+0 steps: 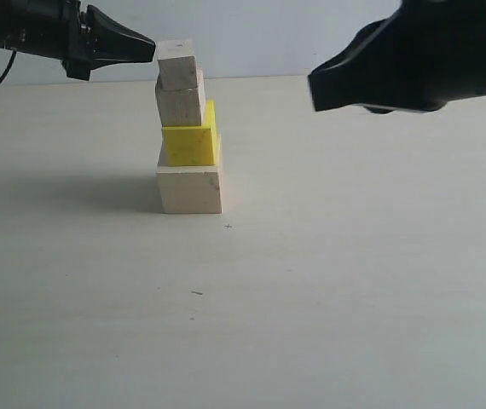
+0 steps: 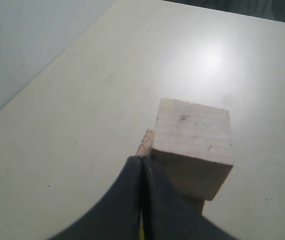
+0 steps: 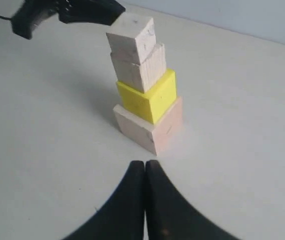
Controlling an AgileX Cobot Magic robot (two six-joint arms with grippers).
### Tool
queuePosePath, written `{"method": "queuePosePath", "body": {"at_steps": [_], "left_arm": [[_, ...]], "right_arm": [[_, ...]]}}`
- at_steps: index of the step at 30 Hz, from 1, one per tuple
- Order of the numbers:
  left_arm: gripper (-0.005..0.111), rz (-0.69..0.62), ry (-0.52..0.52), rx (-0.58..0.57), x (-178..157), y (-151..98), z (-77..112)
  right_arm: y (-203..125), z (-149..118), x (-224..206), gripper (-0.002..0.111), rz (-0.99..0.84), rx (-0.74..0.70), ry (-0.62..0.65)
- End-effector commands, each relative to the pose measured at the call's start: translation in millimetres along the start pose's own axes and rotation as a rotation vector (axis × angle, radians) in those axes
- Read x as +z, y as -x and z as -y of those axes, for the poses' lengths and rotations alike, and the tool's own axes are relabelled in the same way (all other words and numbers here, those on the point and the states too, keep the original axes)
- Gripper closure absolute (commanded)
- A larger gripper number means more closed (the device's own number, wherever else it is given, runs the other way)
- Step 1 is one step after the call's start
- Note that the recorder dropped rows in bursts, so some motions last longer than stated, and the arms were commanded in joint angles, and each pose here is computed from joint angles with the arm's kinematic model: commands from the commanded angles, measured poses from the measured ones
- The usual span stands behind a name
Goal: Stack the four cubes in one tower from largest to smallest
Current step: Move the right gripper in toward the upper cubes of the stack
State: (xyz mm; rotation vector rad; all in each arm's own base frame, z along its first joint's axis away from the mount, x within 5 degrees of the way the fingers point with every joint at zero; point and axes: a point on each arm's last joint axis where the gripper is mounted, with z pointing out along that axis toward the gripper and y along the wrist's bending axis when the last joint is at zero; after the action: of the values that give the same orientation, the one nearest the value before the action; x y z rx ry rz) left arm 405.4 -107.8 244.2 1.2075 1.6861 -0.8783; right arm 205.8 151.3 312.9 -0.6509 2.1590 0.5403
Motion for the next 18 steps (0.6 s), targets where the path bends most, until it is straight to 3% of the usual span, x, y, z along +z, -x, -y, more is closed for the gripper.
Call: {"method": "queuePosePath", "body": {"at_steps": [1, 18], "left_arm": [[0.107, -0.009, -0.033, -0.015, -0.5, 0.3, 3.7], [0.107, -0.053, -0.022, -0.03, -4.5, 2.7, 6.2]], "right_arm": [[6.3, 8.7, 44.6, 0.108, 0.006, -0.022, -0.007], [32.6, 20.3, 130.5, 0.108, -0.012, -0.082, 0.009]]}}
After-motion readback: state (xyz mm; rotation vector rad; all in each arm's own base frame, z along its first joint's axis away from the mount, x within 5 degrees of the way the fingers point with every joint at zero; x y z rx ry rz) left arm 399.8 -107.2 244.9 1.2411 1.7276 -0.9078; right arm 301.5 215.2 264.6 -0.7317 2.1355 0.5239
